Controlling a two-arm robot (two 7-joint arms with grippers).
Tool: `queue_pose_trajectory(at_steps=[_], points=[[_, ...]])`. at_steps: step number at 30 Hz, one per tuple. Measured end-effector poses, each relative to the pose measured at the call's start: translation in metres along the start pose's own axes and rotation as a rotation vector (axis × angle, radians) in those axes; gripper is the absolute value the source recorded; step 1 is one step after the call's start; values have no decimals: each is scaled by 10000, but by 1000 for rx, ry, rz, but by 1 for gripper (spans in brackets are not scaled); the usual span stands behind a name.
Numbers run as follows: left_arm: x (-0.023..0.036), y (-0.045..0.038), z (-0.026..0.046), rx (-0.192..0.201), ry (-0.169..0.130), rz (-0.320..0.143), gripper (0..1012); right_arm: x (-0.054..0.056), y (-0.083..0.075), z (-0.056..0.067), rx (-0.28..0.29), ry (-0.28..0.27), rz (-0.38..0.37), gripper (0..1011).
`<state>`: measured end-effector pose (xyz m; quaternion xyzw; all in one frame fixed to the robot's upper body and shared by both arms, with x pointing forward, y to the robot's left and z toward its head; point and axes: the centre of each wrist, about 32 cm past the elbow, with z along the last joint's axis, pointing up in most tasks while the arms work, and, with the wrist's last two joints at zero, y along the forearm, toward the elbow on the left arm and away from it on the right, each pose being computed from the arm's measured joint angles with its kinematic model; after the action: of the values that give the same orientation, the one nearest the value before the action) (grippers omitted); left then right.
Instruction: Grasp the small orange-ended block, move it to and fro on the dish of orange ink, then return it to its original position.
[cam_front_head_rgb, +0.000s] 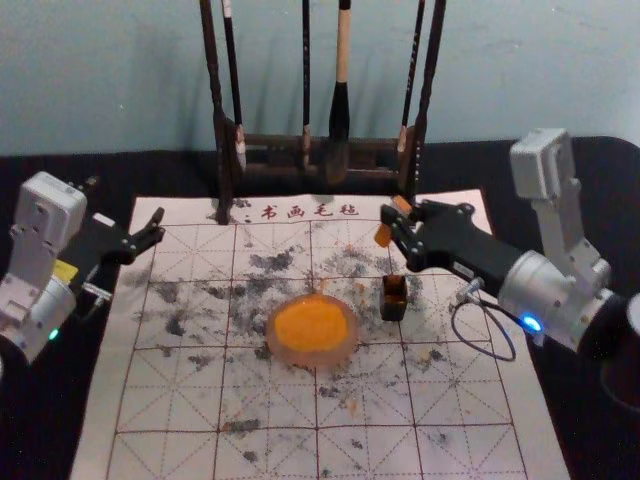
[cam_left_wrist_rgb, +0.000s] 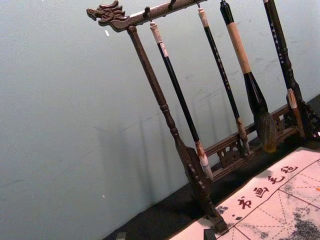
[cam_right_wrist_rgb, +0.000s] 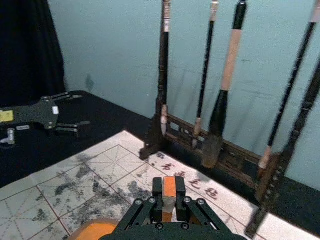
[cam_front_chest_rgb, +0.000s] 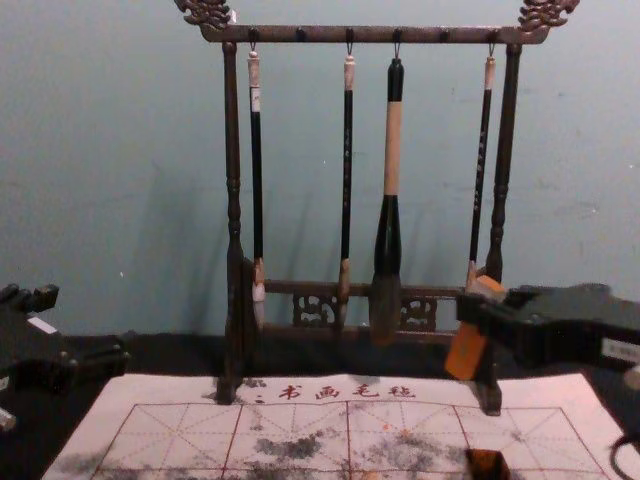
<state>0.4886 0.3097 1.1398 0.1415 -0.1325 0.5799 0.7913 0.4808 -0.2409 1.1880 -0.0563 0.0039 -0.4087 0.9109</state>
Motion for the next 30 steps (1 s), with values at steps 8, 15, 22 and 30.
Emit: queue_pose_trajectory(at_steps=[8, 15, 22, 30], points=[[0, 0, 0, 0, 0, 0, 1001, 7, 214, 65, -66, -8, 101, 110], [0, 0, 0, 0, 0, 0, 1001, -11, 362, 53, -140, -15, 176, 110], [0, 0, 0, 0, 0, 0, 1001, -4, 469, 22, -208, -10, 222, 110], [0, 0, 0, 0, 0, 0, 1001, -9, 568, -1, -244, -5, 239, 110]])
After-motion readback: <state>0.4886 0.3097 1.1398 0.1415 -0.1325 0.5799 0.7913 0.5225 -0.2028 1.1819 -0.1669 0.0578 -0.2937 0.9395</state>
